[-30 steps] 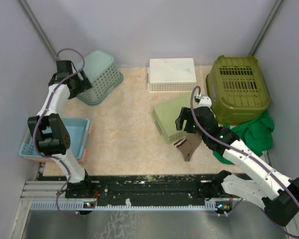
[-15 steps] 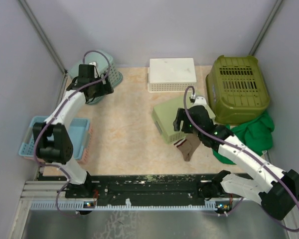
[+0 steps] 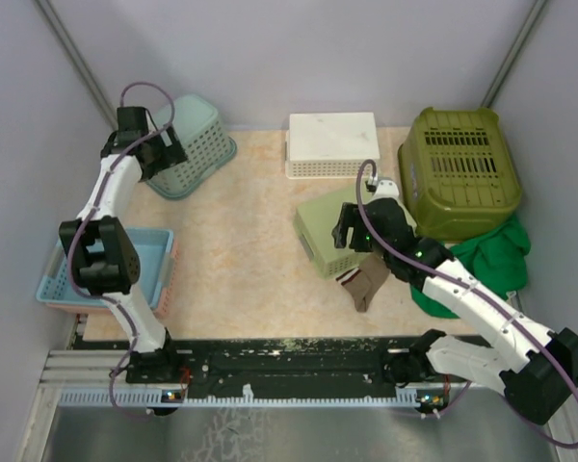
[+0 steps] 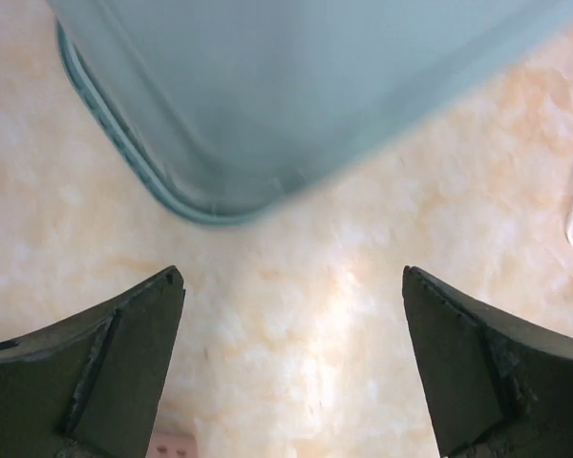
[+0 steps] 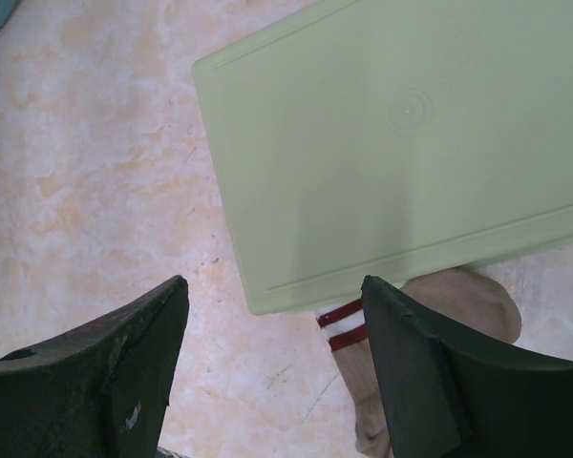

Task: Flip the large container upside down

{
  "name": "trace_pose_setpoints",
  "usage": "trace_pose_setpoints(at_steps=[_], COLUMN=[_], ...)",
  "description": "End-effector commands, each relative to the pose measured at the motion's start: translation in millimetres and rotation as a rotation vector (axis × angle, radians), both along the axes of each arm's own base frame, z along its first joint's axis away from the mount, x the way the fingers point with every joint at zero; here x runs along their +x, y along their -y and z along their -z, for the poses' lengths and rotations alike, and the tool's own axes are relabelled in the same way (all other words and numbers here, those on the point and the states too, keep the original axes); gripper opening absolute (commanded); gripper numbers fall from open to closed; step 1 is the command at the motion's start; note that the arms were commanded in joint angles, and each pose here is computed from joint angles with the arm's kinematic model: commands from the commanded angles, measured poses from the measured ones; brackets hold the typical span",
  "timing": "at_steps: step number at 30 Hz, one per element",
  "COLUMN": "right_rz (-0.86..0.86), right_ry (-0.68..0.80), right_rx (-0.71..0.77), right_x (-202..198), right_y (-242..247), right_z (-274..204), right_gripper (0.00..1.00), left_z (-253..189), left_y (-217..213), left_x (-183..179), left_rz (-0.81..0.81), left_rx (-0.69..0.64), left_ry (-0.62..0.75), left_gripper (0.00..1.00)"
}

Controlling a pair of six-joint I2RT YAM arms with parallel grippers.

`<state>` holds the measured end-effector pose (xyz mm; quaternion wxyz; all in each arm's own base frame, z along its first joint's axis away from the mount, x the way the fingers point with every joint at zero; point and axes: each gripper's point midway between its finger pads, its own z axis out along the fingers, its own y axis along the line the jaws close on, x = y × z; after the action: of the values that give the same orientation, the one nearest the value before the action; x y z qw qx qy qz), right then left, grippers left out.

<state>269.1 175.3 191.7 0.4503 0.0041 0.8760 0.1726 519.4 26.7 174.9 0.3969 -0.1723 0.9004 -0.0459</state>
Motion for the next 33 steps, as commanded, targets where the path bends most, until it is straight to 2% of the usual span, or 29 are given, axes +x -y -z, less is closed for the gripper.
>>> trace_pose_setpoints(at_steps=[1, 6, 9, 13, 16, 21, 25, 28, 31, 33], right_rz=[-0.003, -0.030, -0.048, -0.068, -0.083, -0.087, -0.074, -0.064, -0.047, -0.040], right_ry=[0.057, 0.052, 0.050, 0.034, 0.027, 0.020, 0.026, 0.025, 0.030, 0.028], right_rx=[0.035, 0.041, 0.049, 0.042, 0.050, 0.048, 0.042, 0.032, 0.024, 0.021], right_x=[11, 16, 18, 20, 20, 18, 13, 9, 5, 2], right_y=[-6, -15, -20, -26, -30, -29, -22, -16, -9, -6], right_z=[-24, -23, -22, -14, -9, -4, -2, -1, 1, 3], right_gripper=[0.73, 0.73, 0.73, 0.73, 0.73, 0.73, 0.73, 0.73, 0.73, 0.73], left_z=[-19, 2, 1, -15, -1, 20, 22, 27, 41, 51], left_y=[28, 36, 29, 7, -16, -25, -39, -60, -70, -72], left_x=[-63, -137, -175, -204, -221, -224, -210, -210, -206, -204], left_rz=[-0.003, -0.054, -0.139, -0.288, -0.399, -0.505, -0.618, -0.774, -0.826, -0.850], left_rx=[-0.047, -0.044, -0.029, 0.012, 0.092, 0.090, 0.067, 0.083, 0.080, 0.055], left_ry=[-0.005, -0.086, -0.112, -0.045, -0.056, -0.092, -0.080, -0.132, -0.198, -0.240], left_gripper=[1.00, 0.99, 1.00, 1.00, 1.00, 1.00, 1.00, 0.95, 0.89, 0.81])
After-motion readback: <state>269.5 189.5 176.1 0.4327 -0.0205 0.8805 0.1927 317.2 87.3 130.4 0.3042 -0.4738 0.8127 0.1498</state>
